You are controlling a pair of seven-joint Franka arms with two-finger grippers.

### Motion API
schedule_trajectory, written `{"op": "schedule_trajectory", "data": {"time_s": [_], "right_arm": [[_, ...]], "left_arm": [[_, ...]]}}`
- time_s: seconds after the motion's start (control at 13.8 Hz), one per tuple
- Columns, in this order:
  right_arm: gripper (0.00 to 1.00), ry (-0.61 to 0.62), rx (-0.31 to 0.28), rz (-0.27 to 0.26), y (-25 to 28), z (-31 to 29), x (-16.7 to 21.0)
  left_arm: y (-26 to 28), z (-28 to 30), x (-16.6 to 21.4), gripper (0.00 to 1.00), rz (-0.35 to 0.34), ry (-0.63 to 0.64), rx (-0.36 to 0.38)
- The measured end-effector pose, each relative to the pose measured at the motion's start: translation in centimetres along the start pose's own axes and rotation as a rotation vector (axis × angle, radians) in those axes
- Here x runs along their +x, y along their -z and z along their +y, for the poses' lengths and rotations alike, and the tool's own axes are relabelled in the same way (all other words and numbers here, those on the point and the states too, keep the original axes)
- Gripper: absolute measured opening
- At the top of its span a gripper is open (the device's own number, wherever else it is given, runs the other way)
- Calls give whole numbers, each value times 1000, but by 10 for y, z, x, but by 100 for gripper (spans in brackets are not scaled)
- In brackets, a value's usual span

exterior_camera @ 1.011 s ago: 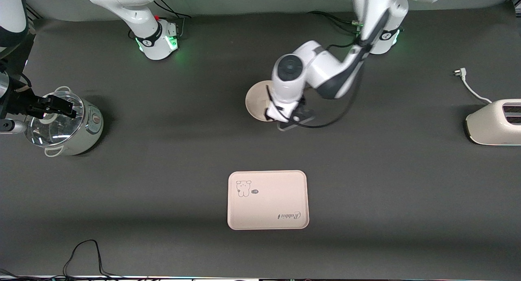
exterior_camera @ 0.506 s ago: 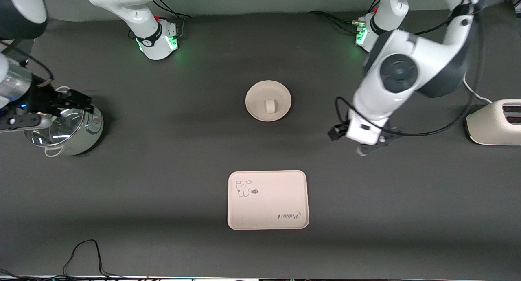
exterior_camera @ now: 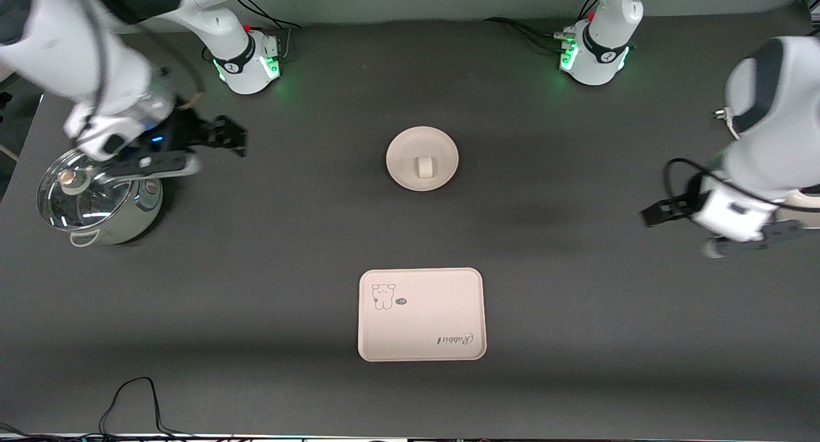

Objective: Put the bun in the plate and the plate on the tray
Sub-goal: 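Withdraw the left gripper while the right gripper reaches toward the plate, then lower the right gripper to the plate rim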

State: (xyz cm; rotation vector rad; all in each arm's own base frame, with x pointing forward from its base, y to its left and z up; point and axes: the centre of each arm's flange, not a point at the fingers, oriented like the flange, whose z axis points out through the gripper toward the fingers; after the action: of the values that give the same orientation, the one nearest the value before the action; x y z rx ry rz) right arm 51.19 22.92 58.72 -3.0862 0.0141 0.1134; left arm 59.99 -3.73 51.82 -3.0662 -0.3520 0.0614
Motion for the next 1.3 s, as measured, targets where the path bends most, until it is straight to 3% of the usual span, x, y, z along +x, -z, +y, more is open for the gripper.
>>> {"op": "schedule_trajectory", "data": {"time_s": [0.22,0.43,0.72,1.3], "right_arm": [[100,-50,32,17,-15,-93,-37],[100,-26,63,-10,-27,-144,-67],[100,19,91,-31,-37,-171,-89],[100,30,87,-17,-143,-181,-107]], "left_arm": [[30,-25,-15,100,3,-35,24],[46,-26,-25,100,17,-54,35],[44,-39,-22,100,15,-38,48],[43,-43,-20,100,11,-34,43]]}}
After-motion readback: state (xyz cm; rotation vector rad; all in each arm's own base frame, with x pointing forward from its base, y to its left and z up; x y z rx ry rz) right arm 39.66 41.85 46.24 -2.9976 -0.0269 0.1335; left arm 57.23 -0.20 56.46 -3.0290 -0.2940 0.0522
